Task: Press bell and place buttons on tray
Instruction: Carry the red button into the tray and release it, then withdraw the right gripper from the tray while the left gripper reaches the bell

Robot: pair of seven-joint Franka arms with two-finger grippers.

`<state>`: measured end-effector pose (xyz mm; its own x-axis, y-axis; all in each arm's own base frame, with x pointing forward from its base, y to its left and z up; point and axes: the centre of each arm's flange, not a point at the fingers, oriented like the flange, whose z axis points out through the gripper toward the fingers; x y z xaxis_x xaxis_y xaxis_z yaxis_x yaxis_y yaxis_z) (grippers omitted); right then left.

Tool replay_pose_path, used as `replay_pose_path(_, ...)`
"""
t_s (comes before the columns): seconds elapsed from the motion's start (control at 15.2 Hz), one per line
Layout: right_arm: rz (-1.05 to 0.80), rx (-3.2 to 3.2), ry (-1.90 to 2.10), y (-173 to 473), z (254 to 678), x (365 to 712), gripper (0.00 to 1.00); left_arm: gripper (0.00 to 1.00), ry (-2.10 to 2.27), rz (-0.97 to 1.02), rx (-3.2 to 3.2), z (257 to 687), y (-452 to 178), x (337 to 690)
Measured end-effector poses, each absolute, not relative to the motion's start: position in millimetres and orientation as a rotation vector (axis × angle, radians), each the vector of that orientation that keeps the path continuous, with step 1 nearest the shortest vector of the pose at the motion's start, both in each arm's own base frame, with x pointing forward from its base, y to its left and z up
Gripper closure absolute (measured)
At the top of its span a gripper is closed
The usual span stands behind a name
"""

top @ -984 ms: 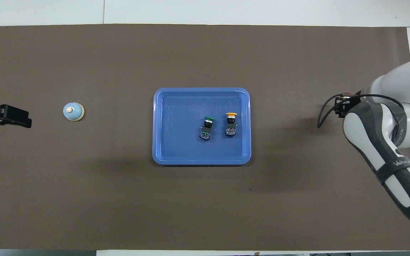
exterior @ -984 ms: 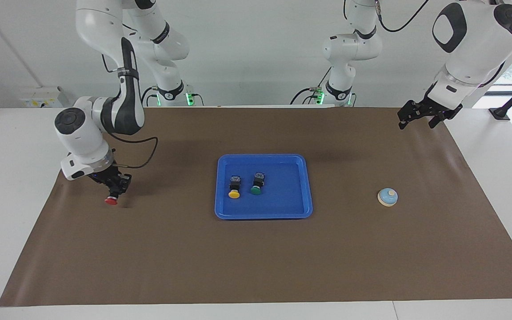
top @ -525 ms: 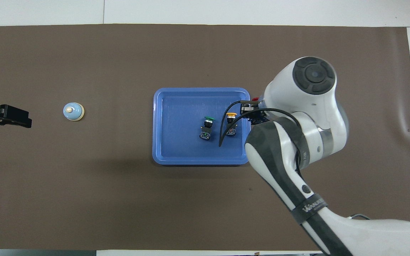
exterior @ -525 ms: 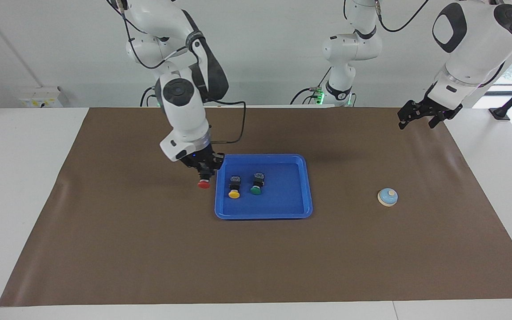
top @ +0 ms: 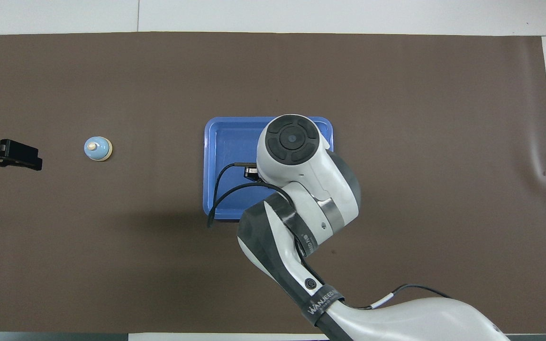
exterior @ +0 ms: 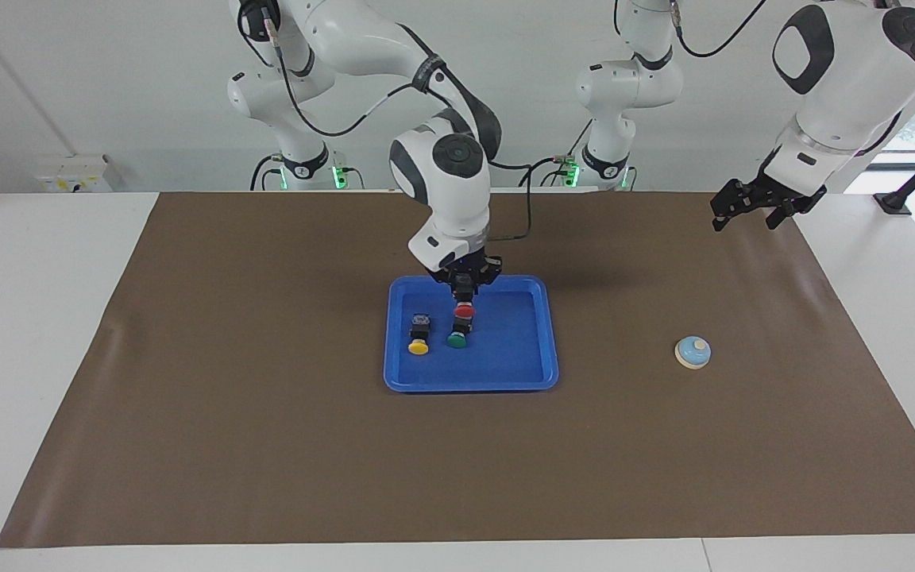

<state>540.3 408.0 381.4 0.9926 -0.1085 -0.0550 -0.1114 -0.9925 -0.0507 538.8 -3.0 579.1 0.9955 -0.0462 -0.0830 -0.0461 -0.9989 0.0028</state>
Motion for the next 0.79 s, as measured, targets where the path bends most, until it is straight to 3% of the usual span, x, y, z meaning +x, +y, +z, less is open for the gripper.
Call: replay_pose_path(0.79,0.035,-3.07,0.089,462,311,543,0.59,0.0,-0.073,-0.131,3.137,579,-3,539)
